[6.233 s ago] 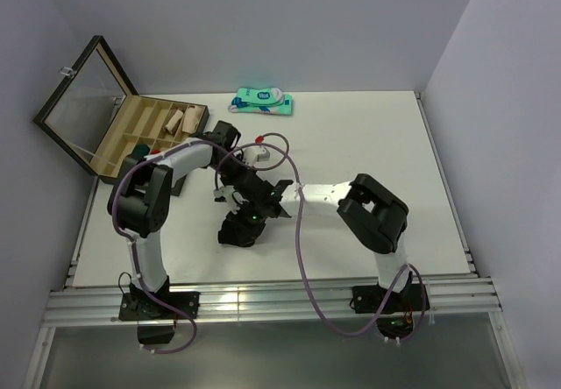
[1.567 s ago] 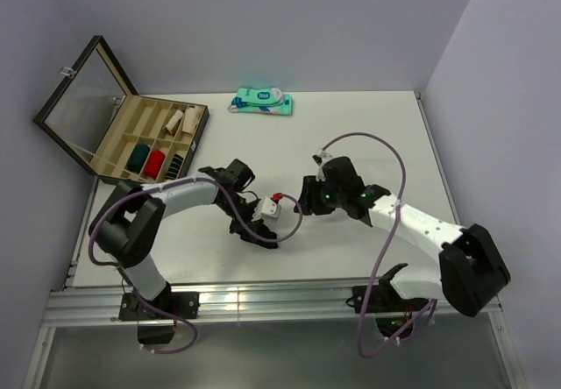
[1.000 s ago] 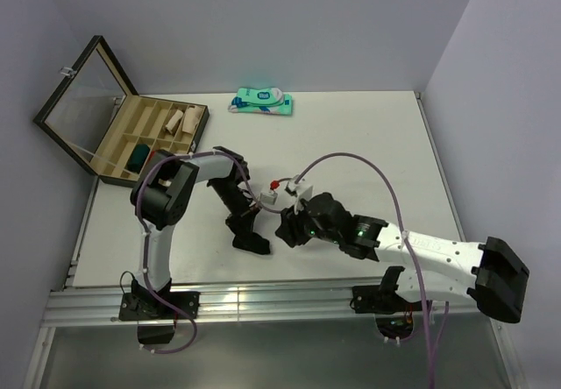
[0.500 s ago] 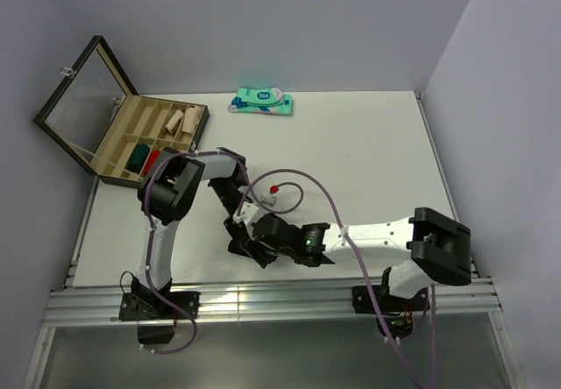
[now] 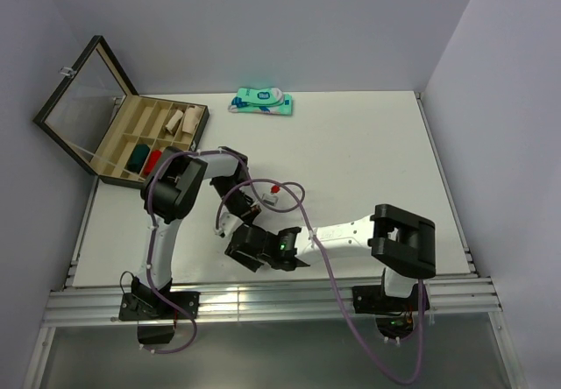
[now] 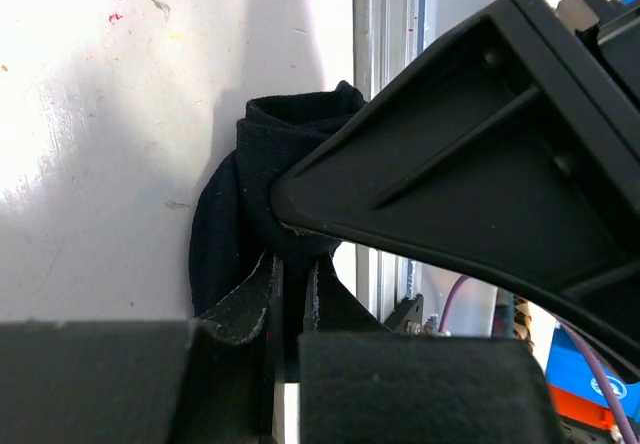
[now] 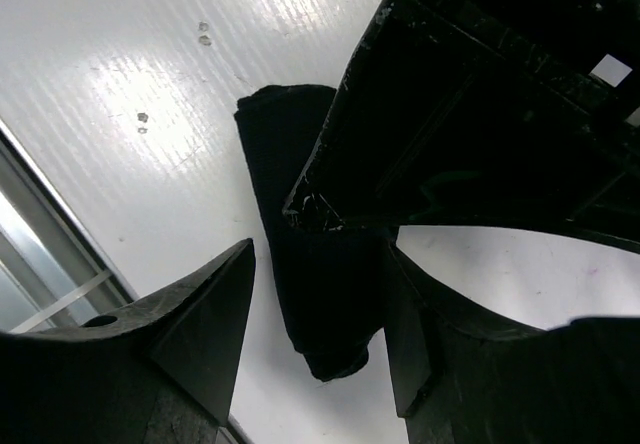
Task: Roll the socks
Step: Pick up the sock at the center of the board.
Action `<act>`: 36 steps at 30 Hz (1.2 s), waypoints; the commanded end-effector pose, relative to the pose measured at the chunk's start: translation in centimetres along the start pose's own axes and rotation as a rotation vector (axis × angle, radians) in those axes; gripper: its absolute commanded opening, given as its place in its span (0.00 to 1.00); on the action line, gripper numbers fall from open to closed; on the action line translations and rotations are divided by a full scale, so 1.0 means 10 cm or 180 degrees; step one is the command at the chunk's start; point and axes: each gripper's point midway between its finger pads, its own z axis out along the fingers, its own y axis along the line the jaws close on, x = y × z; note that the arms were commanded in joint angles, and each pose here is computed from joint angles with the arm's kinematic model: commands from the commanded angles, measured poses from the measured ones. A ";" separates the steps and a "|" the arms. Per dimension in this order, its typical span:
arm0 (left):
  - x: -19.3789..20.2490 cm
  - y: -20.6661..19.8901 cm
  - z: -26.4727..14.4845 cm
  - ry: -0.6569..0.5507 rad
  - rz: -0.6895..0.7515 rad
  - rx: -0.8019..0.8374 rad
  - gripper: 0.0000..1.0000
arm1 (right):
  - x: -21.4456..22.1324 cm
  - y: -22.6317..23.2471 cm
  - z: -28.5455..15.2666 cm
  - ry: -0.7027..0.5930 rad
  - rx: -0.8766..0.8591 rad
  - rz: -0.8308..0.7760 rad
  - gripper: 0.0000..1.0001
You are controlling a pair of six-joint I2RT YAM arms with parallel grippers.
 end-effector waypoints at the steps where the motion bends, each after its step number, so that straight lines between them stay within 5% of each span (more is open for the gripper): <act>1: 0.10 0.24 -0.01 0.0244 0.0221 -0.0151 0.00 | 0.00 -0.05 0.03 0.0082 0.0167 -0.0084 0.59; 13: 0.08 0.22 -0.01 0.0215 0.0150 -0.0119 0.09 | 0.28 -0.11 0.19 0.0348 0.0420 -0.0177 0.50; 23: -0.04 0.21 -0.09 0.0089 0.0140 -0.0232 0.23 | 0.43 -0.15 0.27 0.0486 0.0540 -0.0172 0.09; 26: -0.22 0.28 -0.28 -0.0175 0.0180 -0.0483 0.28 | 0.45 -0.16 0.28 0.0514 0.0576 -0.0141 0.00; 31: -0.50 0.46 -0.83 -0.0850 -0.0113 -0.1013 0.32 | 0.48 -0.17 0.29 0.0516 0.0636 -0.0053 0.00; 36: -0.51 0.58 -1.20 -0.1101 -0.0125 -0.1473 0.33 | 0.51 -0.20 0.32 0.0541 0.0632 0.0086 0.00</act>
